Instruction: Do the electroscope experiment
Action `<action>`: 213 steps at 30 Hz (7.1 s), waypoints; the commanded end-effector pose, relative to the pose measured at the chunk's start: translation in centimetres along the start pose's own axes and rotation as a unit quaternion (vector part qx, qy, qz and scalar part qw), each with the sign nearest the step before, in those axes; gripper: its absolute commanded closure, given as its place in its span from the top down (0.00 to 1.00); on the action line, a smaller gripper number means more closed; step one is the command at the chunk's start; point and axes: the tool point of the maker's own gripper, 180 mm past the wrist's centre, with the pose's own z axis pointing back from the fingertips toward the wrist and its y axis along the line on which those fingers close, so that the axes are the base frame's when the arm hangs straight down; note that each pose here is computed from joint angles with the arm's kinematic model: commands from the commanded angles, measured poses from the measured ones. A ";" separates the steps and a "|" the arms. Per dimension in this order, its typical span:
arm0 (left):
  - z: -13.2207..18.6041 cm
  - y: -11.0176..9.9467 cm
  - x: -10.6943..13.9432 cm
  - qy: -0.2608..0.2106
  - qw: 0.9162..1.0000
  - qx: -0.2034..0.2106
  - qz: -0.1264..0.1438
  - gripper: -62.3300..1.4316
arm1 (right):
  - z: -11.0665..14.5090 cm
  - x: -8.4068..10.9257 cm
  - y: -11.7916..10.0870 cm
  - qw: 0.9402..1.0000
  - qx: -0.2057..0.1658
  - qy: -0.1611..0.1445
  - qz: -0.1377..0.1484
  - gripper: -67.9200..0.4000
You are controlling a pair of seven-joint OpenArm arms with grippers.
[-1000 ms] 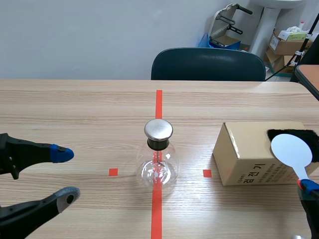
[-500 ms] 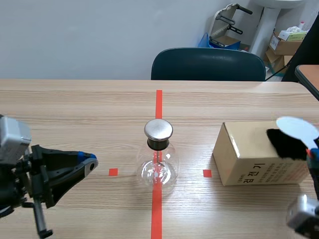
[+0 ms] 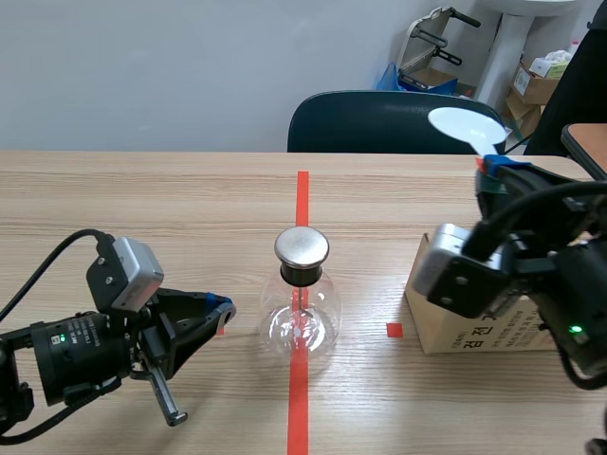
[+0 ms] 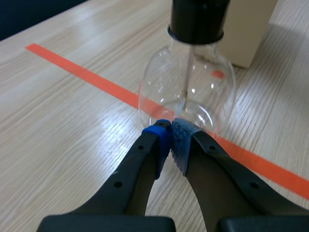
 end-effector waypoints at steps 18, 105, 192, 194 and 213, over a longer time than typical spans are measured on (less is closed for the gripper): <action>-2.3 -0.8 -1.8 0.006 1.000 0.004 0.003 0.08 | -0.7 6.7 3.1 0.997 0.030 -0.041 0.052 0.03; -1.7 -1.8 -3.1 0.022 1.000 0.002 0.016 0.08 | 3.5 6.1 4.9 0.998 0.031 -0.008 0.054 0.03; -2.0 0.0 -2.2 0.009 0.999 0.031 -0.007 0.08 | 4.8 12.5 5.5 0.980 0.040 -0.189 0.047 0.03; -2.0 0.0 -2.2 0.009 0.999 0.031 -0.007 0.08 | 5.0 12.9 5.5 0.978 0.041 -0.200 0.047 0.03; -1.9 -0.3 -2.6 0.016 0.999 0.030 -0.003 0.08 | 5.0 12.8 5.5 0.978 0.041 -0.198 0.047 0.03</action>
